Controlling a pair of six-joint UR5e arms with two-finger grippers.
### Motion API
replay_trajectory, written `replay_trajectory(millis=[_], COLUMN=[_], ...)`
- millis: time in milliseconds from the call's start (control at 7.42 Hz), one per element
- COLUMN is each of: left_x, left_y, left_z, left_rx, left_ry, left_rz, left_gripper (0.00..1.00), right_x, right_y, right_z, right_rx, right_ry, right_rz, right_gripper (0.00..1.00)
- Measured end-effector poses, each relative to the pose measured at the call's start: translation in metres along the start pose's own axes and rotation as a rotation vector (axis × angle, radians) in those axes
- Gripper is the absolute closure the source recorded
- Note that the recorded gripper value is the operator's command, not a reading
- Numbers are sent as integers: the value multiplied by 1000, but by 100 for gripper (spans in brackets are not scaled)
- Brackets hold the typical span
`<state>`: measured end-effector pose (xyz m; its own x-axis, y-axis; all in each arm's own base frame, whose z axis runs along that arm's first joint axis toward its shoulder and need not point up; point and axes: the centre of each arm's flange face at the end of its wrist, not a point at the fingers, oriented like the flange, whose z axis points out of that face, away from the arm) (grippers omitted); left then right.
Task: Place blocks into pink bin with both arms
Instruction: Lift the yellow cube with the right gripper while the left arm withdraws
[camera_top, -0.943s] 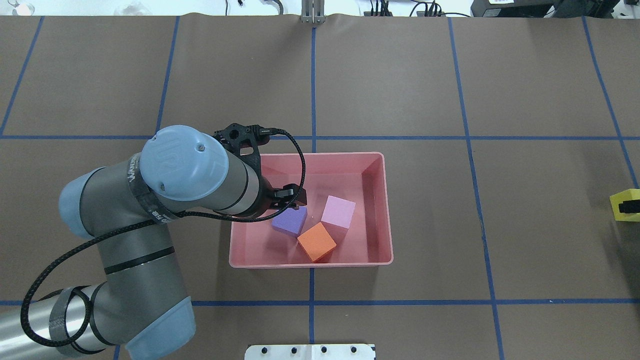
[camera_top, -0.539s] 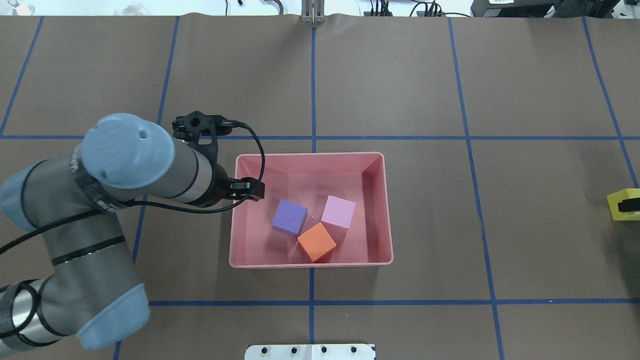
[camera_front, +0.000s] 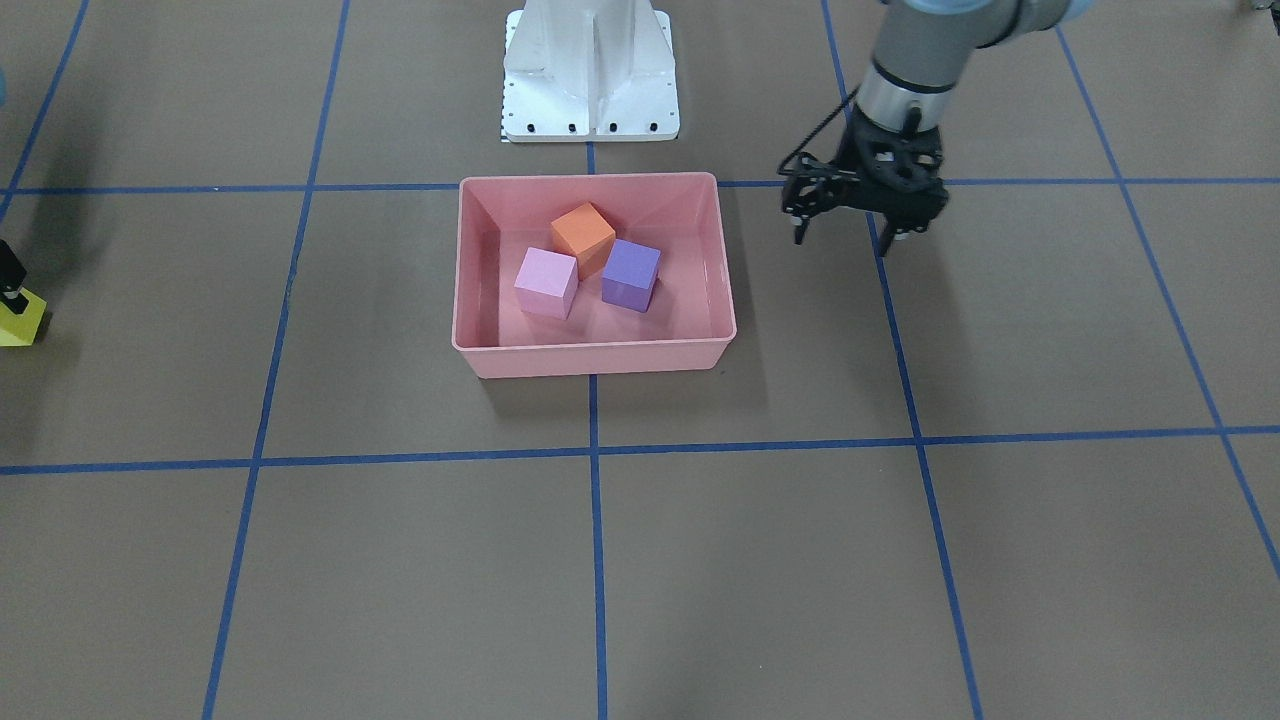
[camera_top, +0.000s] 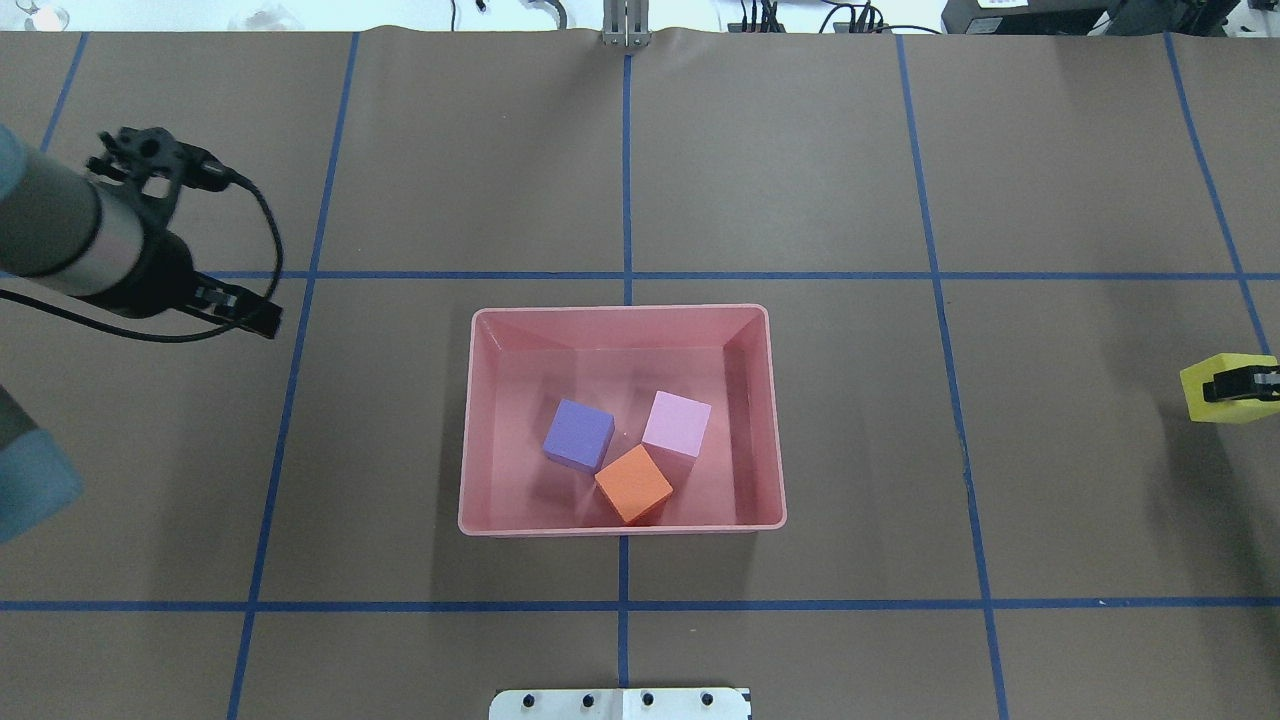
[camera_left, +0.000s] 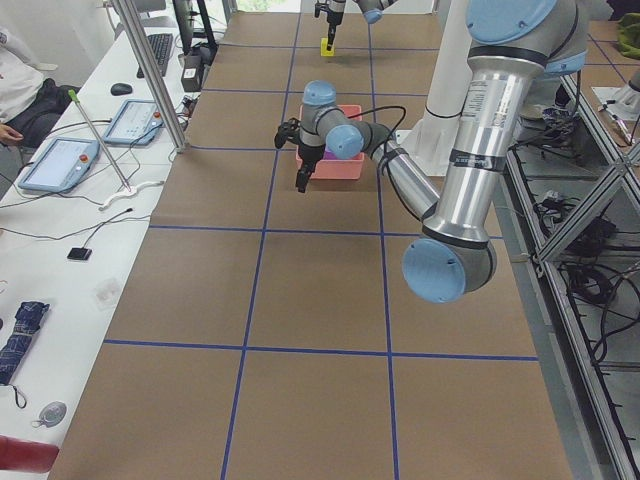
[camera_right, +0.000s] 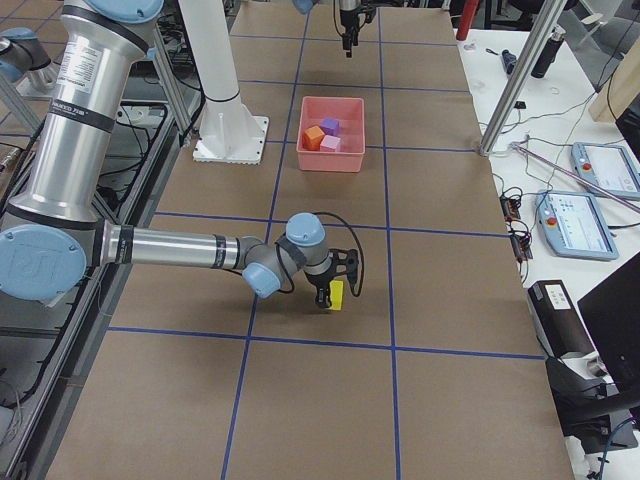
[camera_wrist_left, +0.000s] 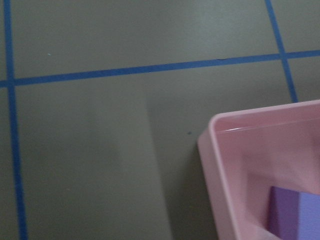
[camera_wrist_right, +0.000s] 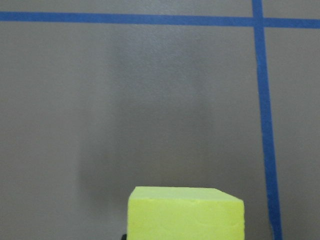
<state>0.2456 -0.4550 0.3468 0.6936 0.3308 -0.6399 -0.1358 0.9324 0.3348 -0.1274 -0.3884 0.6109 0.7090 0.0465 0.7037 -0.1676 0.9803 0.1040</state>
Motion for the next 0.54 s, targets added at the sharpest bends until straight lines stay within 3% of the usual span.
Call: replay_trajectory(millis=[269, 539], left_x=[-134, -264], left_y=[13, 36], left_z=[-14, -19], left_rx=[-37, -70], left_ry=[-42, -75], left_rz=[102, 68], left_gripper=[0, 0], right_x=[-61, -127], right_y=[-21, -34], right_z=[-41, -68], right_rx=[-5, -22], right_ry=[-12, -54], right_rz=[80, 150], right_gripper=[100, 100])
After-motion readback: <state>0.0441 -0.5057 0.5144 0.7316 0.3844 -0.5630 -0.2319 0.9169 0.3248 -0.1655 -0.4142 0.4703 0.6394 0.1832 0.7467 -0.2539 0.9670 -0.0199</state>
